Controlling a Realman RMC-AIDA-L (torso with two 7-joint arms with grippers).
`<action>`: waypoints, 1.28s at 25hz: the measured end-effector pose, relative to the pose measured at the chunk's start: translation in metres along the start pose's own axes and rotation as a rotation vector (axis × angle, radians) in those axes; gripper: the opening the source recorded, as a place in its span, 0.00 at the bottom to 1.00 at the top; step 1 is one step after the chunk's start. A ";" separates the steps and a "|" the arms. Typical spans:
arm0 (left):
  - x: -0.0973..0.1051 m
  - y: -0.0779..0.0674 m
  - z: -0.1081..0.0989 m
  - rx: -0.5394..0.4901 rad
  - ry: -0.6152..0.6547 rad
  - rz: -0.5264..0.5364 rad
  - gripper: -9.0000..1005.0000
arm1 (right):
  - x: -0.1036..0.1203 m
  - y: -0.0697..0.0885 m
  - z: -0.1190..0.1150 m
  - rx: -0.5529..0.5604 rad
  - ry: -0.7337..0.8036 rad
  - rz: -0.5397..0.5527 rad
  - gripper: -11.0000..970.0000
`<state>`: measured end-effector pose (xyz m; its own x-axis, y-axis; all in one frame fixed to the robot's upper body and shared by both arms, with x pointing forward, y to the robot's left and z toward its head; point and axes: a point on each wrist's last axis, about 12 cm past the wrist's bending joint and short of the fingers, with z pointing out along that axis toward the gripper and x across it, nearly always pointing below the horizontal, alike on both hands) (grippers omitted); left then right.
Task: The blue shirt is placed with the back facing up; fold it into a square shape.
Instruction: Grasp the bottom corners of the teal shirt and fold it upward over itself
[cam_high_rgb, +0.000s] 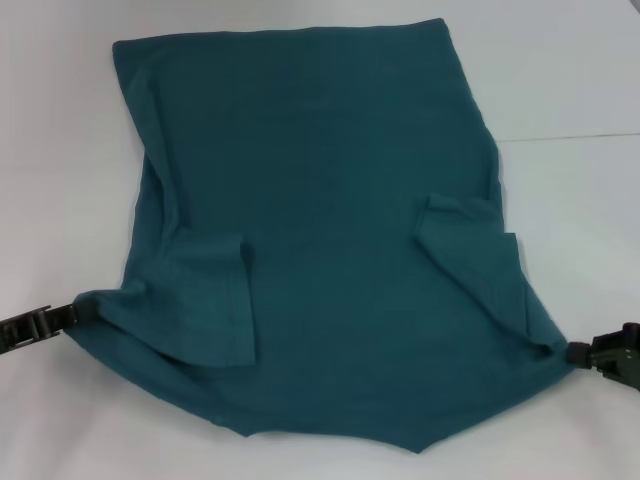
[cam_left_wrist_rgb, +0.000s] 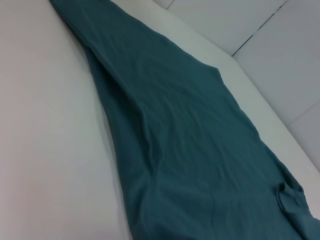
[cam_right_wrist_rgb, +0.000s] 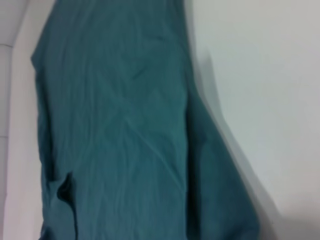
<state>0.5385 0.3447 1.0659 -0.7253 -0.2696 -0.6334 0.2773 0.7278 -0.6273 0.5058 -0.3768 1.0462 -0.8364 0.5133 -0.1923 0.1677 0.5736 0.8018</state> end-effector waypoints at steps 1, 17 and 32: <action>0.000 0.000 -0.001 0.001 0.001 -0.006 0.03 | 0.000 -0.001 -0.001 -0.007 -0.007 -0.011 0.05; 0.047 0.006 -0.041 0.055 -0.016 -0.165 0.03 | 0.026 -0.014 -0.031 -0.175 -0.158 -0.207 0.05; 0.085 0.003 -0.060 0.095 -0.006 -0.216 0.03 | 0.073 -0.029 -0.066 -0.284 -0.241 -0.333 0.05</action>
<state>0.4399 0.3619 1.0370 -0.7704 -0.4167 -0.4825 0.1744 0.5902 -0.7882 0.4056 -0.3986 1.0465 -0.6703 0.4840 -0.5625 -0.2651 0.5518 0.7907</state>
